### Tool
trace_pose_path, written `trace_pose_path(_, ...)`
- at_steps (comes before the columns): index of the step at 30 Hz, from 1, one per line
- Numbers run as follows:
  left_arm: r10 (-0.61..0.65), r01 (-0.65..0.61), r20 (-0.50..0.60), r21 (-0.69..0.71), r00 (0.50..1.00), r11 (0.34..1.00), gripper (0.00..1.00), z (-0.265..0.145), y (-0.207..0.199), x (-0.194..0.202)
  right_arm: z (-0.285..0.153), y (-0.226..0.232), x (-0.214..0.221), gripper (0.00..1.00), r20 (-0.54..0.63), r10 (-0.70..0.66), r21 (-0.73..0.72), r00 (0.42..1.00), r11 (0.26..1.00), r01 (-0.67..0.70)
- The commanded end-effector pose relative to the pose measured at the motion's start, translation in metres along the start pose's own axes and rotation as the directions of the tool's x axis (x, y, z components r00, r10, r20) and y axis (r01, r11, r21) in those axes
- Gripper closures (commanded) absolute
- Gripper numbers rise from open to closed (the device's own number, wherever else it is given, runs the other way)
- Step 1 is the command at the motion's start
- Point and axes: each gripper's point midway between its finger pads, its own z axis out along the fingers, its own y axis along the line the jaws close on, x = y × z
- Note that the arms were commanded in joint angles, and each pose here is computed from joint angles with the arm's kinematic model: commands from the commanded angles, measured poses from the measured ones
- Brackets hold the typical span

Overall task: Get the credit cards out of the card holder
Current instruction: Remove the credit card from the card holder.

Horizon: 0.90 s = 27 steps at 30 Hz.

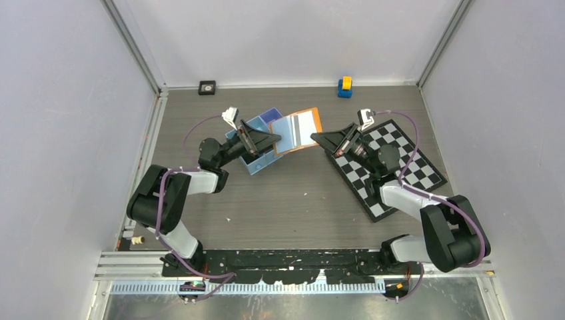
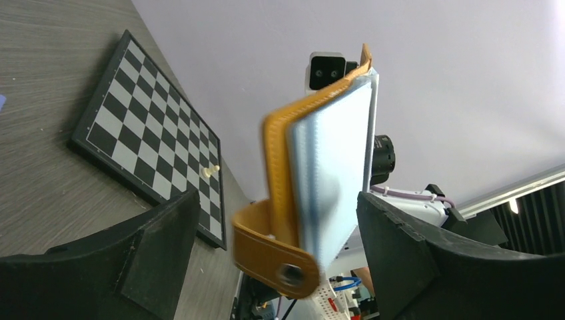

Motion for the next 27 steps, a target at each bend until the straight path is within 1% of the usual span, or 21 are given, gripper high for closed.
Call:
trace_pose_path(1,0.090,-0.091,0.034,0.045,0.995,0.995,0.10,-0.001,-0.018,-0.006,0.005,0.027,-0.005,1.00,0.005,-0.043,-0.096,0.999,0.994,0.044)
trace_pose_path(3,0.098,-0.099,0.014,0.077,0.995,0.992,0.10,0.002,-0.027,-0.004,0.006,0.027,-0.006,0.99,0.005,-0.046,-0.092,0.999,0.995,0.046)
trace_pose_path(4,0.099,-0.099,0.005,0.102,0.995,0.990,0.11,0.002,-0.032,-0.003,0.006,0.024,-0.006,0.99,0.005,-0.046,-0.080,0.999,0.996,0.046)
trace_pose_path(6,0.110,-0.109,-0.001,0.121,0.994,0.987,0.24,0.003,-0.039,-0.003,0.006,0.017,-0.006,1.00,0.007,-0.043,-0.054,0.999,0.998,0.044)
trace_pose_path(10,0.123,-0.122,0.001,0.126,0.992,0.984,0.59,0.003,-0.042,-0.003,0.009,0.002,-0.005,0.99,-0.001,-0.042,0.004,0.999,0.999,0.042)
trace_pose_path(12,0.130,-0.130,0.008,0.121,0.992,0.984,0.75,0.002,-0.040,-0.006,0.010,-0.006,-0.002,1.00,-0.010,-0.052,0.040,0.999,0.998,0.052)
trace_pose_path(13,0.124,-0.124,0.009,0.102,0.992,0.987,0.81,0.001,-0.036,-0.007,0.009,-0.010,-0.002,0.99,-0.010,-0.058,0.058,0.998,0.997,0.059)
trace_pose_path(14,0.118,-0.118,0.011,0.079,0.993,0.990,0.85,0.000,-0.031,-0.009,0.009,-0.012,-0.003,0.98,-0.010,-0.072,0.077,0.997,0.994,0.073)
trace_pose_path(17,0.110,-0.109,0.023,-0.010,0.994,0.994,0.98,-0.005,-0.010,-0.014,0.005,-0.024,-0.007,0.83,-0.013,-0.134,0.185,0.991,0.974,0.134)
trace_pose_path(18,0.110,-0.109,0.027,-0.042,0.994,0.993,1.00,-0.007,-0.005,-0.016,0.002,-0.031,-0.008,0.77,-0.016,-0.150,0.234,0.989,0.961,0.149)
trace_pose_path(20,0.126,-0.123,0.022,-0.100,0.992,0.987,1.00,-0.010,0.004,-0.016,-0.005,-0.036,-0.011,0.64,-0.016,-0.201,0.294,0.979,0.935,0.197)
trace_pose_path(21,0.135,-0.132,0.012,-0.118,0.991,0.984,1.00,-0.010,0.005,-0.016,-0.008,-0.038,-0.014,0.60,-0.011,-0.223,0.320,0.975,0.923,0.214)
trace_pose_path(22,0.152,-0.150,0.010,-0.132,0.988,0.980,1.00,-0.012,0.004,-0.016,-0.009,-0.039,-0.016,0.58,-0.014,-0.245,0.336,0.970,0.912,0.235)
trace_pose_path(24,0.182,-0.177,0.012,-0.168,0.983,0.970,1.00,-0.015,0.005,-0.018,-0.011,-0.040,-0.016,0.58,-0.025,-0.256,0.355,0.966,0.901,0.248)
trace_pose_path(27,0.215,-0.211,-0.004,-0.204,0.977,0.956,1.00,-0.018,0.005,-0.017,-0.009,-0.044,-0.015,0.68,-0.043,-0.248,0.362,0.968,0.899,0.246)
